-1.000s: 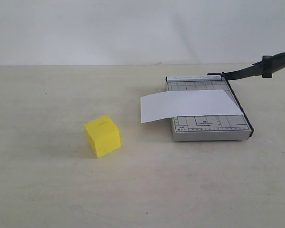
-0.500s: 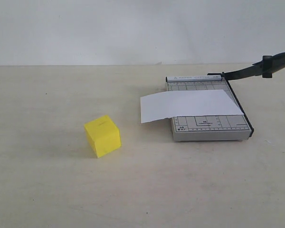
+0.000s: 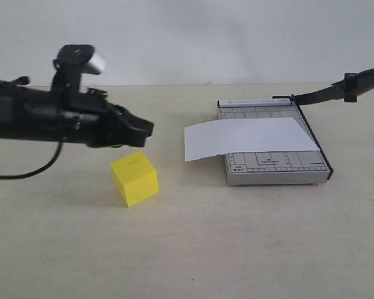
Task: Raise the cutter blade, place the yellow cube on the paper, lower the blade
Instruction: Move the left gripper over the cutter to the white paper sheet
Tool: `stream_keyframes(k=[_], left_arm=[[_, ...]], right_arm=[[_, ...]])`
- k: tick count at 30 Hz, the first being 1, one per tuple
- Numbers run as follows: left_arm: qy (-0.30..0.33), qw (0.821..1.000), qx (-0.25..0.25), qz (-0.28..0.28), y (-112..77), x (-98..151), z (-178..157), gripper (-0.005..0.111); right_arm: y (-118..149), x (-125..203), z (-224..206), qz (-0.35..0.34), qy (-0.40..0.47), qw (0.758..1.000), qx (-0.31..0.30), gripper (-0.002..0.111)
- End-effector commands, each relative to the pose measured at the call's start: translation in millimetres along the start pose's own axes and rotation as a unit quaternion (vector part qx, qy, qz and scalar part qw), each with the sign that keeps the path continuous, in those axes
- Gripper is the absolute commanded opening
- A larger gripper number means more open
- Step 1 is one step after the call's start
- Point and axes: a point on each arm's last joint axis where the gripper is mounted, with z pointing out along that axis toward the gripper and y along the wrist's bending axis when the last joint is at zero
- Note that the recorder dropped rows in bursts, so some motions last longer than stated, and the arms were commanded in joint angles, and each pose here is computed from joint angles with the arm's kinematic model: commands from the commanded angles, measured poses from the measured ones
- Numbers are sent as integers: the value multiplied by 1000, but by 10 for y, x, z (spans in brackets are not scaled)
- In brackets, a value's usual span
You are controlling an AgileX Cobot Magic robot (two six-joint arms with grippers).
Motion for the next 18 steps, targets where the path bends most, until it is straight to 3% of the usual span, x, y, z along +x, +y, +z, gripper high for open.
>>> stream_keyframes(k=[1, 9, 13, 18], left_arm=[[-20, 999, -36, 8, -155, -389, 451, 4], [-50, 997, -65, -6, -316, -727, 1007, 4], [-32, 998, -47, -12, -279, -620, 1326, 4], [-16, 998, -26, -62, -285, -481, 1594, 4]], right_arm=[[12, 51, -4, 1, 24, 1000, -6, 0], [13, 62, -5, -2, 30, 1000, -7, 0], [14, 64, -5, -2, 31, 999, -7, 0], [15, 65, -5, -2, 32, 999, -8, 0]])
